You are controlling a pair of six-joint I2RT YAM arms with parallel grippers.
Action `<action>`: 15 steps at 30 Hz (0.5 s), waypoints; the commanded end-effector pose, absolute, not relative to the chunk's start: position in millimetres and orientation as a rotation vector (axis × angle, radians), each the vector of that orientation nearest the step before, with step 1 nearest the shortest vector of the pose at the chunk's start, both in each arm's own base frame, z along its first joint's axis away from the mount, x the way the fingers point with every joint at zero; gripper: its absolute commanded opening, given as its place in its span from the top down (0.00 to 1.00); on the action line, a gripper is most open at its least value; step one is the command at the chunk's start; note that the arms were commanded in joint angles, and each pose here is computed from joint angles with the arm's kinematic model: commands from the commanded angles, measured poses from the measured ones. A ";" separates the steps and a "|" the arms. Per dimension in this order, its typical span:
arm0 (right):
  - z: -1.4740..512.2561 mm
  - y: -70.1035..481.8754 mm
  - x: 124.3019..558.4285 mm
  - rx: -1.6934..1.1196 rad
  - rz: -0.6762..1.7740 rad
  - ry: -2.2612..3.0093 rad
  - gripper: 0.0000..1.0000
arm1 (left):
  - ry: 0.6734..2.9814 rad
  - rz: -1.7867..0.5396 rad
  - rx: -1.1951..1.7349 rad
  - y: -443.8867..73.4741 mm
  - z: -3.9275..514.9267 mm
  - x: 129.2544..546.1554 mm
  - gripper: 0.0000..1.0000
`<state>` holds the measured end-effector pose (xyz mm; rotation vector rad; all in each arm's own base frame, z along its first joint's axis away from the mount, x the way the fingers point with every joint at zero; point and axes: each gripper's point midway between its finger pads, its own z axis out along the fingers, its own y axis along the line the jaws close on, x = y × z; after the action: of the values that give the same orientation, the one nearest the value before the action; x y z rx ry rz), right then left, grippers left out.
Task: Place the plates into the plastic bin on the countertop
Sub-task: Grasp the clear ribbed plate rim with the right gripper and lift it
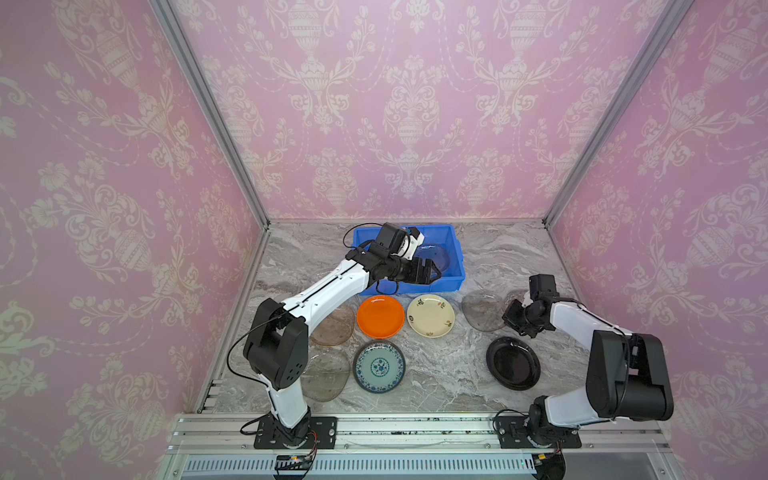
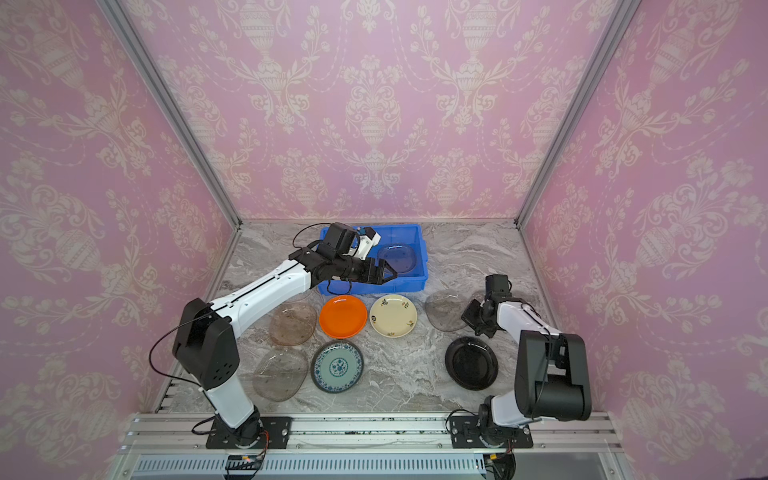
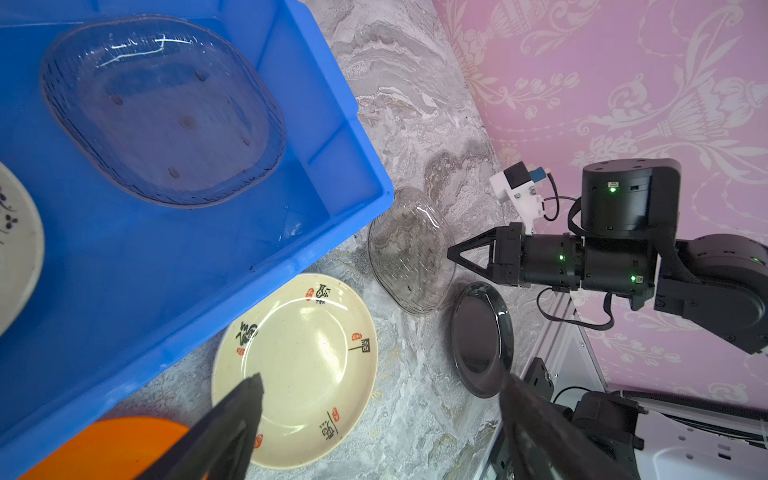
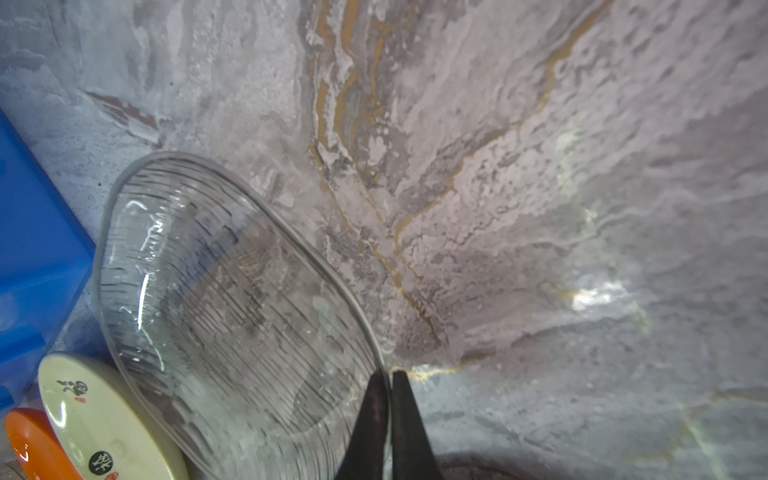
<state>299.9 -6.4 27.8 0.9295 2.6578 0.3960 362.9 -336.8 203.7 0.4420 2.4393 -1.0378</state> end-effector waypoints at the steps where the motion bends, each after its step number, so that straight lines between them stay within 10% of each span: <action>1: 31.6 -14.2 299.6 0.924 0.343 2.648 1.00 | 2.449 -1.077 0.444 -341.8 208.5 361.3 0.09; 15: 168.0 -66.2 282.0 0.828 -0.045 2.378 1.00 | 2.452 -1.024 0.471 -338.4 212.2 364.0 0.08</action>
<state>294.8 -48.5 131.3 0.8489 2.4331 0.0953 362.8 -337.7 210.6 0.4447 2.4494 -1.0409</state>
